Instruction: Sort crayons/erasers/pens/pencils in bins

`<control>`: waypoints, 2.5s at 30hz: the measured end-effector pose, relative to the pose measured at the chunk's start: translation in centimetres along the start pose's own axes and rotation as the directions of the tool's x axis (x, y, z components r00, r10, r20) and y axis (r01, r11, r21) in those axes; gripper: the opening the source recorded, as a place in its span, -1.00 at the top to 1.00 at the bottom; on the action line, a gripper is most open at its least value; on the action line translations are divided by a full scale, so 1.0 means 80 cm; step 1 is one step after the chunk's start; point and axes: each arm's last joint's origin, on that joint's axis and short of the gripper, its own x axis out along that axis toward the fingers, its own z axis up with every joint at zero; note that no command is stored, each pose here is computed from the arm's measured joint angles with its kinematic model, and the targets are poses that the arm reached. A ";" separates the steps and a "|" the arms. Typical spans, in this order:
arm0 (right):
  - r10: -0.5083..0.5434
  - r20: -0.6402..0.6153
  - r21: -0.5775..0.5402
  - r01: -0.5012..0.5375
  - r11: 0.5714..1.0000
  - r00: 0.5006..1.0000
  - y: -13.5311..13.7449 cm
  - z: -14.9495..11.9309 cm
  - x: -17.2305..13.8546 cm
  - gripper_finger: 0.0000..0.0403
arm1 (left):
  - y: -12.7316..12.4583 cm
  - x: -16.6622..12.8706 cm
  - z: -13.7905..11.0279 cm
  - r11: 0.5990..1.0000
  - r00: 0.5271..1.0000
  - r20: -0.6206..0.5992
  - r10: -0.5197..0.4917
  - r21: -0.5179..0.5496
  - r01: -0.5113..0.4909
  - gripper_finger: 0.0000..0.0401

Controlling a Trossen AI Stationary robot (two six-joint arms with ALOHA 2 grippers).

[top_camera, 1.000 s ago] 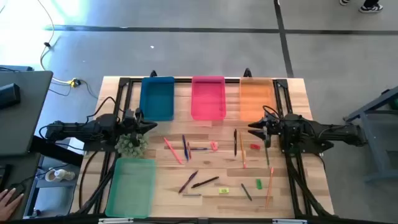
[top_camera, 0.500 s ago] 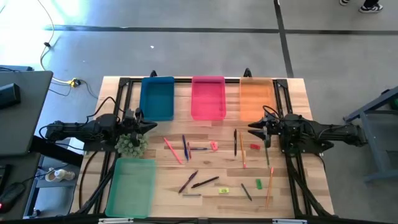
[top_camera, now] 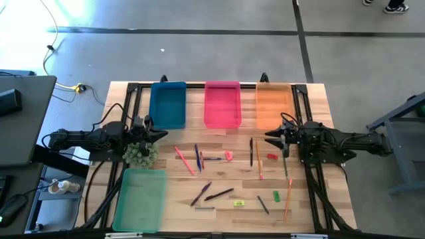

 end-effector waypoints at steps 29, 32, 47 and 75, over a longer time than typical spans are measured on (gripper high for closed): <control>0.000 0.000 0.000 0.000 1.000 1.000 0.000 0.000 0.000 0.24 | 0.000 0.000 0.000 1.000 1.000 0.000 0.000 0.000 0.000 1.00; 0.000 0.000 0.000 0.000 1.000 1.000 0.000 0.000 0.000 0.24 | 0.000 0.000 0.000 1.000 1.000 0.000 0.000 0.000 0.000 1.00; 0.000 0.000 0.000 0.000 1.000 1.000 0.000 0.000 0.000 0.24 | 0.000 0.000 0.000 1.000 1.000 0.000 0.000 0.000 0.000 1.00; 0.024 0.088 0.215 -0.043 0.976 0.996 0.004 0.010 0.000 0.24 | 0.000 0.000 0.007 0.998 0.996 0.078 0.051 -0.033 -0.048 1.00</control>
